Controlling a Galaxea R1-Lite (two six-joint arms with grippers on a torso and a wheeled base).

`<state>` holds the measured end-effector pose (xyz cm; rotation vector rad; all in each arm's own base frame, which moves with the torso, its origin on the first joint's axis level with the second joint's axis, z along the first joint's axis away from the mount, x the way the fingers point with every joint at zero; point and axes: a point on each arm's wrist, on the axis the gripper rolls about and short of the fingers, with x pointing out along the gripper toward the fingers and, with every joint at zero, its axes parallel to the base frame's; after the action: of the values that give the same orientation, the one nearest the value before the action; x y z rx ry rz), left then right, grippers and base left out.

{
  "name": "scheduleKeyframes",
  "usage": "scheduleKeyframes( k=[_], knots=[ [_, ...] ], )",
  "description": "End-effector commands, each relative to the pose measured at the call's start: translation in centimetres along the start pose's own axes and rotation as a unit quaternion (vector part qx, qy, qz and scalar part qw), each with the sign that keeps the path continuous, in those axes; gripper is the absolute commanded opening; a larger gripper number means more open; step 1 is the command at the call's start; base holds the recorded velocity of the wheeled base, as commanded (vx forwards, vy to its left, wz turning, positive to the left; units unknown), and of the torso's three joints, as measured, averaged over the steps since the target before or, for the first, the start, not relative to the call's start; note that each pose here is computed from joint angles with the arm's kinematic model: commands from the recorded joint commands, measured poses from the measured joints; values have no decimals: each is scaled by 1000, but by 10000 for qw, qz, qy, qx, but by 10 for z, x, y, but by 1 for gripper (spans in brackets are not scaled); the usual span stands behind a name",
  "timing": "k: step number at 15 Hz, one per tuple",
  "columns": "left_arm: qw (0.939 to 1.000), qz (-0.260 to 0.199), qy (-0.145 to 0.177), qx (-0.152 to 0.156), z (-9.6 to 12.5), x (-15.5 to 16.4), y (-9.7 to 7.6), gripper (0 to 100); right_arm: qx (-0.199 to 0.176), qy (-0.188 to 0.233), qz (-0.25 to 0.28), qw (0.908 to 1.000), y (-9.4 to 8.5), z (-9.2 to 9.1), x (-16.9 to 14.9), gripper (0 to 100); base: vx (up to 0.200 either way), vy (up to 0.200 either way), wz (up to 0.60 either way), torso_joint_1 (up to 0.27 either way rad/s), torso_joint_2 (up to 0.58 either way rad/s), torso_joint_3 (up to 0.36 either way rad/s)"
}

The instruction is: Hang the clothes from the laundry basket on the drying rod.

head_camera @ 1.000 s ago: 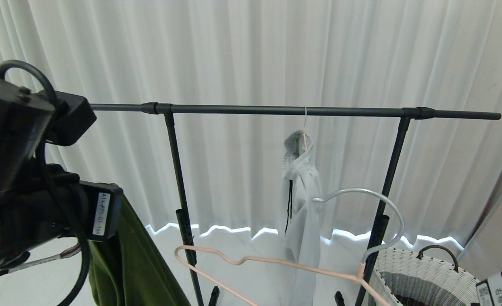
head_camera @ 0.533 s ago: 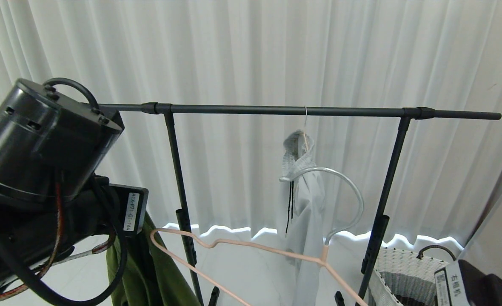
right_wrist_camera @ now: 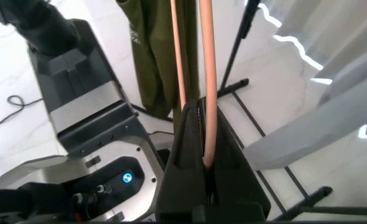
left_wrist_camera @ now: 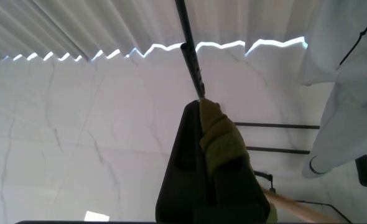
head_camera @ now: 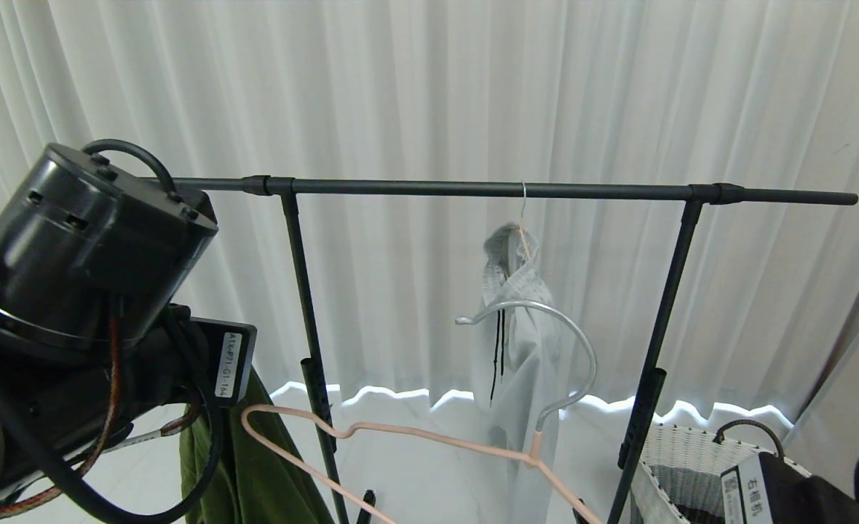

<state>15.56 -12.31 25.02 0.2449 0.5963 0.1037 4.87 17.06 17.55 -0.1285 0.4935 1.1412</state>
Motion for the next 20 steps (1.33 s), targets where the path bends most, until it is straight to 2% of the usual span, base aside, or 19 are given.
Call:
scheduleKeyframes(
  k=[1, 5, 8, 13, 18, 20],
  knots=[
    [10000, 36, -11, 1, 0, 0, 0, 0, -3, -75, 75, 9999, 1, 1, -3, 0, 0, 0, 0, 0, 0, 0],
    [10000, 47, -41, -7, 1, -1, 0, 0, 1, -125, 133, 9998, 1, 3, -1, 0, 0, 0, 0, 0, 0, 0],
    [9999, 128, -87, 8, 1, -2, 0, 0, 31, -29, 24, 10000, 0, 1, 12, 0, 0, 0, 0, 0, 0, 0],
    [9998, -52, -164, 92, -1, -9, -5, 0, 122, -362, -141, 9992, -4, 7, 44, 0, 0, 0, 0, 0, 0, 0],
    [9989, -270, -301, 234, -3, -19, -12, 0, 150, -227, -167, 9995, -4, 3, 60, 0, 0, 0, 0, 0, 0, 0],
    [9985, -402, -365, 113, -5, -25, -13, 0, 246, -220, -160, 9993, -4, 1, 68, 0, 0, 0, 0, 0, 0, 0]
  ],
)
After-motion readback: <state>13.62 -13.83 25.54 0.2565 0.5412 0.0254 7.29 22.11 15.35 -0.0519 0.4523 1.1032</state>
